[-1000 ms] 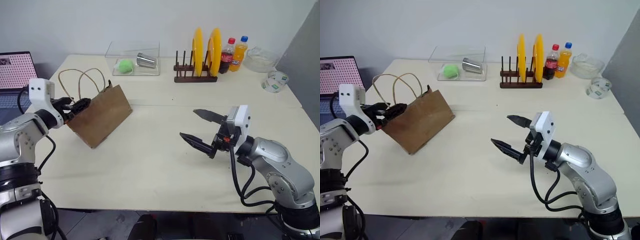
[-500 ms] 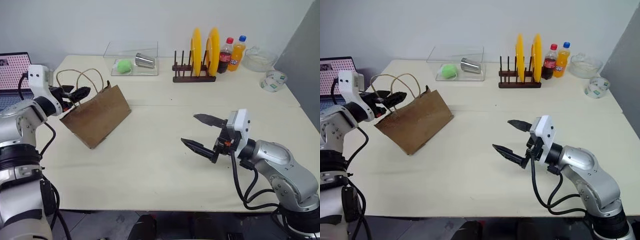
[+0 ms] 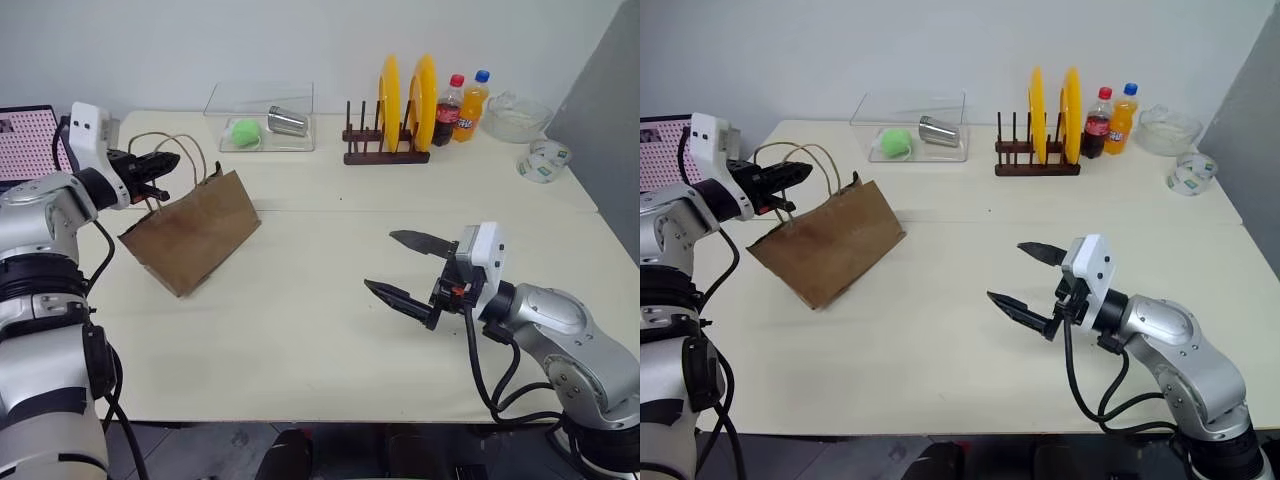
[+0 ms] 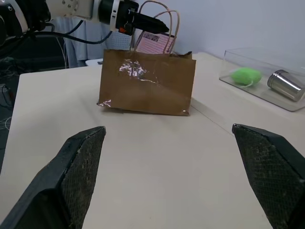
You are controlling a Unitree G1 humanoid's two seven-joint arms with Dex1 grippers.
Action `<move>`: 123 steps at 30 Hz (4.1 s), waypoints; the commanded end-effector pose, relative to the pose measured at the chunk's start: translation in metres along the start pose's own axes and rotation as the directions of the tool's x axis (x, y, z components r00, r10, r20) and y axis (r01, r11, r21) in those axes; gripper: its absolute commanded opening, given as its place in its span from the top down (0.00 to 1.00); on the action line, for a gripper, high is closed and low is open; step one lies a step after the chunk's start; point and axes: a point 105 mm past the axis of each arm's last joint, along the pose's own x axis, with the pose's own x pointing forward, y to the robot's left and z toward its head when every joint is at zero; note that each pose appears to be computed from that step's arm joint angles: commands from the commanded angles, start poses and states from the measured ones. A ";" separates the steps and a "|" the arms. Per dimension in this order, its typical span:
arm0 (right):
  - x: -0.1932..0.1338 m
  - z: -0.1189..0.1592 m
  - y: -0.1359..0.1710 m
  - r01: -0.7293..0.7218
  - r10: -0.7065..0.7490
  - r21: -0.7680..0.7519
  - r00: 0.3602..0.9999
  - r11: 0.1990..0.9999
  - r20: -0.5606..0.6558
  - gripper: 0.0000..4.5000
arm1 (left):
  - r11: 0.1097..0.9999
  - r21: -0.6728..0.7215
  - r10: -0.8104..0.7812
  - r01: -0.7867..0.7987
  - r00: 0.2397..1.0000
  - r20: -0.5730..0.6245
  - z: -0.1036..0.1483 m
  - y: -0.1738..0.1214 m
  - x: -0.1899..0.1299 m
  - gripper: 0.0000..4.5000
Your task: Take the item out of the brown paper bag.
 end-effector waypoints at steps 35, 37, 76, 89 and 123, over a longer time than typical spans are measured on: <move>-0.037 0.003 0.023 0.362 -0.360 0.034 0.931 0.931 -0.051 0.00 | 0.737 0.434 -0.593 0.518 0.804 0.049 0.113 -0.172 0.107 1.00; -0.039 0.002 0.023 0.382 -0.380 0.041 0.924 0.923 -0.051 0.00 | 0.713 0.439 -0.621 0.547 0.783 0.034 0.108 -0.184 0.112 1.00; -0.050 -0.013 0.023 0.544 -0.543 -0.004 0.836 0.839 -0.083 0.00 | 0.678 0.585 -0.530 0.445 0.848 -0.031 0.069 -0.214 0.148 1.00; -0.044 -0.008 0.017 0.534 -0.534 -0.028 0.842 0.845 -0.071 0.00 | 0.722 0.545 -0.474 0.426 0.879 -0.059 0.047 -0.194 0.147 0.96; -0.022 0.014 -0.048 0.368 -0.373 -0.098 0.927 0.925 -0.037 0.00 | 0.885 0.301 -0.412 0.356 0.900 0.146 0.010 -0.098 0.057 0.29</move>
